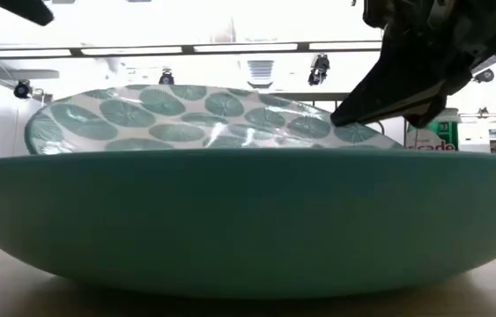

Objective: Sort dishes
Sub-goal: Put the green patterned plate in the dish rack

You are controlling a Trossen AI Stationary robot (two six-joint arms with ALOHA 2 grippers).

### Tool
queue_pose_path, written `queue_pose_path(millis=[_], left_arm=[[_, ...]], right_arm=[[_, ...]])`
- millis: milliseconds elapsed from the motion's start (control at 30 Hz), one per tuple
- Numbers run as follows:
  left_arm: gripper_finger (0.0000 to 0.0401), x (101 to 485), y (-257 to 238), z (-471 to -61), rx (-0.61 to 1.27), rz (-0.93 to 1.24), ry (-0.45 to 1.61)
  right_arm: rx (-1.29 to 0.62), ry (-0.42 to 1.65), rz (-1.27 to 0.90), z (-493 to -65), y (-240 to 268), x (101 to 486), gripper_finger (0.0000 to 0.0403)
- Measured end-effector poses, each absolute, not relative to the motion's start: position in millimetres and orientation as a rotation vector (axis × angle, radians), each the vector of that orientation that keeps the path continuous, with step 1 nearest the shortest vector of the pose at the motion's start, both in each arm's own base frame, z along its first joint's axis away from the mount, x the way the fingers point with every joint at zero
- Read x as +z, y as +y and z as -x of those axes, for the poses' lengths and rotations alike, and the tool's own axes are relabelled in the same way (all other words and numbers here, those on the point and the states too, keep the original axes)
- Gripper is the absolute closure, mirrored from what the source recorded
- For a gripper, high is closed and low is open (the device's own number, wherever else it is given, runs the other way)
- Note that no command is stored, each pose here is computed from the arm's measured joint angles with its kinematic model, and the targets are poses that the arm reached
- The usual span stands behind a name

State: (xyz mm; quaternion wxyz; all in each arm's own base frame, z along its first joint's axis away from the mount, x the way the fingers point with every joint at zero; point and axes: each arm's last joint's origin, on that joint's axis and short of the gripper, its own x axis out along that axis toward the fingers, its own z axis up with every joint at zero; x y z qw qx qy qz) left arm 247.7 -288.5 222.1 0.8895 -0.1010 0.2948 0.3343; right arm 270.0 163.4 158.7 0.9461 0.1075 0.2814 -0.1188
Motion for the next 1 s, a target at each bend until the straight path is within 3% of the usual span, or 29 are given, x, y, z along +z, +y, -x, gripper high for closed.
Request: queue_pose_path(millis=[367,1000], left_arm=[[0.0158,197.3,-283.2,-244.8,0.728,0.267,0.558],[0.0155,150.6,-268.7,-250.8,0.698,0.273,0.425]], right_arm=[[-0.219,0.529,-0.044,-276.8,169.4,172.7,0.0402],[-0.223,0.517,0.078,-278.2,169.4,175.8,0.0401]])
